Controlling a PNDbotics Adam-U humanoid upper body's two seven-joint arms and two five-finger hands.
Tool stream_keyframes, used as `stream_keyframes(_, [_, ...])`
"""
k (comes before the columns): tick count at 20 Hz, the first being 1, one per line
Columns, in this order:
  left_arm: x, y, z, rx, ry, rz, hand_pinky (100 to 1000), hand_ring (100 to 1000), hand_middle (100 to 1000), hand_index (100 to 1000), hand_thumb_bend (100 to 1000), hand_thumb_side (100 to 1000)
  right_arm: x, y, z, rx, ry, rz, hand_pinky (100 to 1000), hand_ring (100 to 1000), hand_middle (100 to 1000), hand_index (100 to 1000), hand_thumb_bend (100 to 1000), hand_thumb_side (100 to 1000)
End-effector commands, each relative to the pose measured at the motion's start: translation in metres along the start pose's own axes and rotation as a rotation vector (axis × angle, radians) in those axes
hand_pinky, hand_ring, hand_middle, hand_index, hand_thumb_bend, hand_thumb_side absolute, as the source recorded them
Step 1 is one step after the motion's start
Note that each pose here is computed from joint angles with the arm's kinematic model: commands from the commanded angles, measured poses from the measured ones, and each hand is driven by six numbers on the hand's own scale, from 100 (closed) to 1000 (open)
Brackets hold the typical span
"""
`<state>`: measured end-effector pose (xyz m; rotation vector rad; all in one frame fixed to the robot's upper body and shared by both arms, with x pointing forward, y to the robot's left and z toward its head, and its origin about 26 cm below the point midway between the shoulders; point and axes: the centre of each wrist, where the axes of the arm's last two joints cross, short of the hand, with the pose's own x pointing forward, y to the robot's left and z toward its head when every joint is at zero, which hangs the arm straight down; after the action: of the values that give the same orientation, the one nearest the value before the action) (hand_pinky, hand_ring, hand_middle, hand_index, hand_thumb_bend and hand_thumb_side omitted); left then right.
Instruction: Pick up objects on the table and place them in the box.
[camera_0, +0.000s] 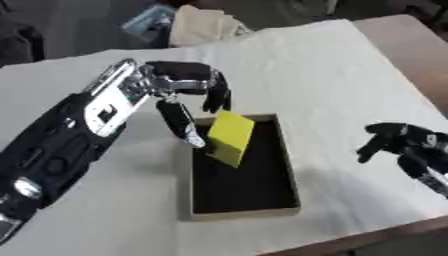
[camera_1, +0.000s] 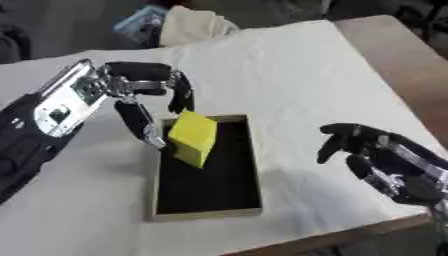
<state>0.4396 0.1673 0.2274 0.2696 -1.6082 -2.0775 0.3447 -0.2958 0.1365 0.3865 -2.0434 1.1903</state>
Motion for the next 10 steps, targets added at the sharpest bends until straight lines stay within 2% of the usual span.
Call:
stream_keyframes(1, [0.0002, 0.0038, -0.0014, -0.01, 0.0, -0.023, 707, 523, 491, 670, 635, 302, 0.0062, -0.0053, -0.0031, 0.118, -0.085, 0.113, 781, 663, 635, 920, 100, 658])
stream_keyframes(5, [0.0011, 0.0017, -0.0033, 0.003, -0.009, -0.035, 741, 608, 588, 746, 776, 316, 0.006, -0.0049, -0.0032, 0.117, -0.086, 0.112, 780, 663, 633, 919, 100, 658])
stream_keyframes(6, [0.0012, 0.0015, -0.003, 0.01, -0.01, -0.037, 754, 628, 614, 769, 839, 318, 0.006, -0.0049, -0.0032, 0.117, -0.086, 0.111, 780, 663, 633, 918, 100, 656])
stream_keyframes(10, [0.0014, 0.0013, -0.0003, 0.026, -0.016, -0.033, 787, 668, 667, 816, 931, 325, 0.0058, -0.0046, -0.0025, 0.116, -0.085, 0.109, 781, 664, 633, 918, 100, 653])
